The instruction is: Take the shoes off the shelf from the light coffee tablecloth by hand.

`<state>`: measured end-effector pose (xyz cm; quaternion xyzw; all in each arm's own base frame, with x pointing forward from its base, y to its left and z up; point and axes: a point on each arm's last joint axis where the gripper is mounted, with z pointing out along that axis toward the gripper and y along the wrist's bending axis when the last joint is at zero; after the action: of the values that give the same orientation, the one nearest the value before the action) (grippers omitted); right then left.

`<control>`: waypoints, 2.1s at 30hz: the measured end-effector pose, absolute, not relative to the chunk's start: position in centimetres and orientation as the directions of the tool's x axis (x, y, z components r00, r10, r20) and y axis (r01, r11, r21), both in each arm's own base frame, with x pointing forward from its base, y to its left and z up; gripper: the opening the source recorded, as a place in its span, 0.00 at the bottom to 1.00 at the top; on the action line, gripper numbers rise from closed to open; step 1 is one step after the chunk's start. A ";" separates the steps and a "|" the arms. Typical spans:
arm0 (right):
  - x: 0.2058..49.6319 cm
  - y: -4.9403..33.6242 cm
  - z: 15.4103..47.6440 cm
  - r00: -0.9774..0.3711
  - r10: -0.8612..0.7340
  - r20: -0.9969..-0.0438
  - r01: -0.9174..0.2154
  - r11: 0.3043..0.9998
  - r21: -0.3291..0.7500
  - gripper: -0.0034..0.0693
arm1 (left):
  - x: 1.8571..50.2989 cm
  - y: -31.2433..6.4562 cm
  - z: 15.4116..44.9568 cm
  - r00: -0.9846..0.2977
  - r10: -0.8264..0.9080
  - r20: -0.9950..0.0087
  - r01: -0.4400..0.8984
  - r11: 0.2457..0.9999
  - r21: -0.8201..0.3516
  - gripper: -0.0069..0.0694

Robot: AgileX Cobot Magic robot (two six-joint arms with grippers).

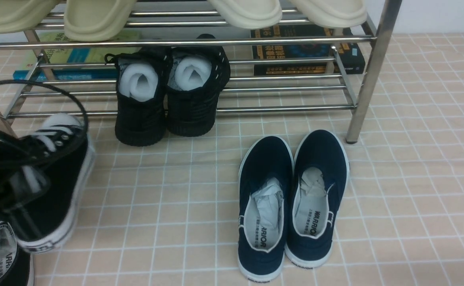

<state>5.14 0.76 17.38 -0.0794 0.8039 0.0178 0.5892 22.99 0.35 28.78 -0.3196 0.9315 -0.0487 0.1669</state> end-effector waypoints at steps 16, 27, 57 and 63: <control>5.1 0.8 17.4 -0.293 -0.107 -0.950 -0.149 0.987 -0.065 0.38 | 23.0 -0.6 27.0 -0.727 -0.634 -0.263 -0.616 0.772 -0.159 0.13; 5.1 0.8 17.4 -0.293 -0.107 -0.950 -0.149 0.987 -0.065 0.38 | 23.2 -0.4 24.9 -0.733 -0.642 -0.226 -0.635 0.764 -0.109 0.15; 5.1 0.8 17.4 -0.293 -0.107 -0.950 -0.149 0.987 -0.065 0.38 | 15.4 0.1 34.1 -0.845 -0.253 -0.471 -0.253 0.965 -0.064 0.19; 5.1 0.8 17.4 -0.293 -0.107 -0.950 -0.149 0.987 -0.065 0.38 | 10.3 -0.3 36.4 -0.803 -0.115 -0.584 -0.091 0.993 -0.071 0.09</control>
<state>5.14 0.76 17.38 -0.0794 0.8039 0.0178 0.5892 10.30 -0.27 36.42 -0.0543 0.9493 -0.0196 0.3090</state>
